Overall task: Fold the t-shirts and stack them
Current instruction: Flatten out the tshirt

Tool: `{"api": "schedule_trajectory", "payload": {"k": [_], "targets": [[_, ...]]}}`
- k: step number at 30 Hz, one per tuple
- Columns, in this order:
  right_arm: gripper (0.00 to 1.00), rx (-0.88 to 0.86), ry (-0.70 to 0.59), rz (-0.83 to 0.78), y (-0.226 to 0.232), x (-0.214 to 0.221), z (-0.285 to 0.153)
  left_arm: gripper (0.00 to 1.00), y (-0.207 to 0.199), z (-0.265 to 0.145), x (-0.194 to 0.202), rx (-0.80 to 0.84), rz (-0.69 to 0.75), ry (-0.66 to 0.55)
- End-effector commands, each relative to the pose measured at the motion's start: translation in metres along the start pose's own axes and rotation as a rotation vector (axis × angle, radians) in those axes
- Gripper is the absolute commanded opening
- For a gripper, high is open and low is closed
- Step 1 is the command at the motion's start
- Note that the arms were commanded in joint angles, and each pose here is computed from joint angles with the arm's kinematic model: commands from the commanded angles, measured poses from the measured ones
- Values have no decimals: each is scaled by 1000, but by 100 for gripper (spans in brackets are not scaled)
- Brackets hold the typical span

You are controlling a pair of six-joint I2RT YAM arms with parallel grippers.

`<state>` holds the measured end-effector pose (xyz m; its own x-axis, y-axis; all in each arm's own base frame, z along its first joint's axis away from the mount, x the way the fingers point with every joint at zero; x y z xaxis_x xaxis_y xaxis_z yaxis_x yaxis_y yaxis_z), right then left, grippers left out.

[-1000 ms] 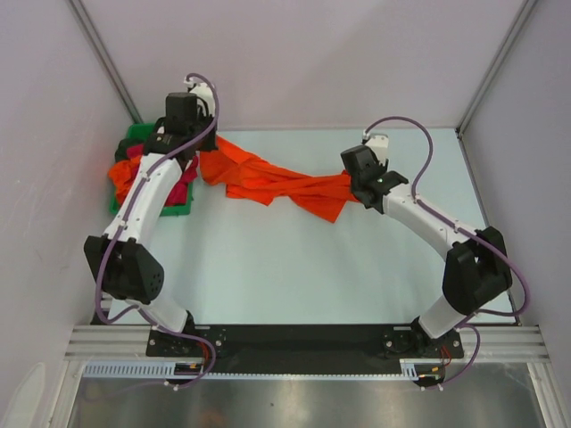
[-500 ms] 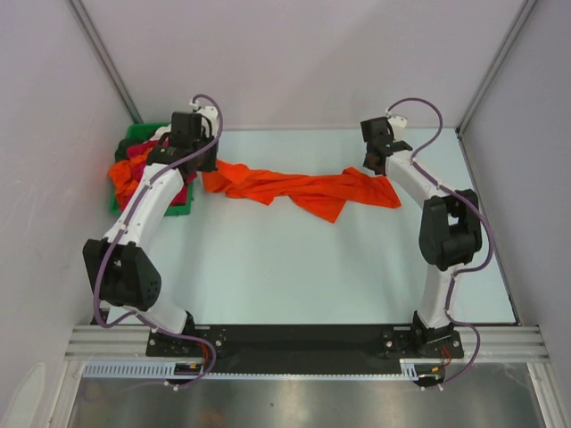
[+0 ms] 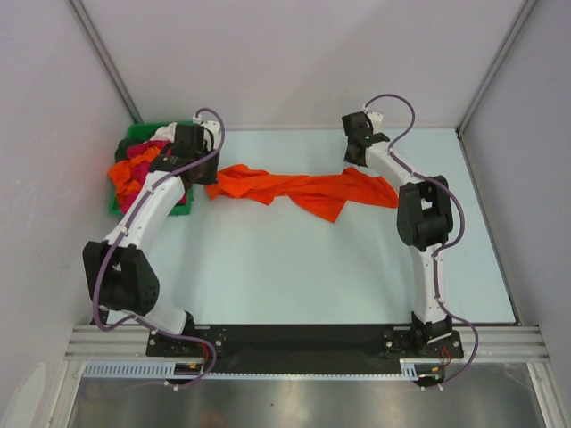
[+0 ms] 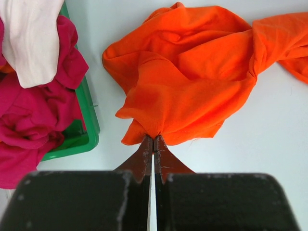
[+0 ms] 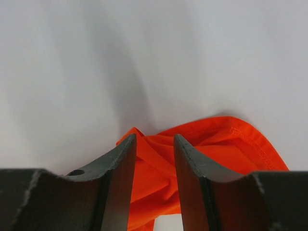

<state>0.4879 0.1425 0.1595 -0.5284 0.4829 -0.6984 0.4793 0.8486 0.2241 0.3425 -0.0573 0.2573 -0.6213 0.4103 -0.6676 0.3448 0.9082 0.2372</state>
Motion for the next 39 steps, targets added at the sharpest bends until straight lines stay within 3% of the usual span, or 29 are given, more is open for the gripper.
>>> {"api": "schedule_trajectory", "payload": {"k": [1,15,17,20,24,28,32,36,39], "targets": [[42,-16,2,-8,9,-5,3,0,-2,-10,-1,-5,2,-33],[40,2,74,-45,6,29,20,0,-6,-5,10,7,-3,-9],[36,3,81,-47,6,31,21,0,-6,-4,11,8,-3,-7],[17,3,86,-53,5,33,22,0,-6,-4,12,6,-1,-3],[3,8,87,-55,2,31,22,0,-6,-4,12,9,-3,-4],[0,22,73,-51,-1,27,17,0,-7,-3,13,11,-6,-1],[0,-17,-31,-9,-1,0,-17,0,-5,-7,7,-1,-12,-25],[0,-118,-173,83,-6,-53,-102,0,1,-24,-10,-25,-6,-91],[0,-139,-214,93,-18,-63,-147,0,4,-34,-17,-34,3,-127]]}}
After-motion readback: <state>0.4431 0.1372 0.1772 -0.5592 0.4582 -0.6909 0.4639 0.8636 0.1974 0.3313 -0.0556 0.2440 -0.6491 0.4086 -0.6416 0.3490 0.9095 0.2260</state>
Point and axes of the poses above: each gripper's point midway between its finger pads, its own z axis out along the fingers, its own y axis along the line the jaws close on, x = y × z, the point moved 9 cm from there along -z, back along the fingers, and after that the axes turned 15 degrees about z, right-handed, at the moved point
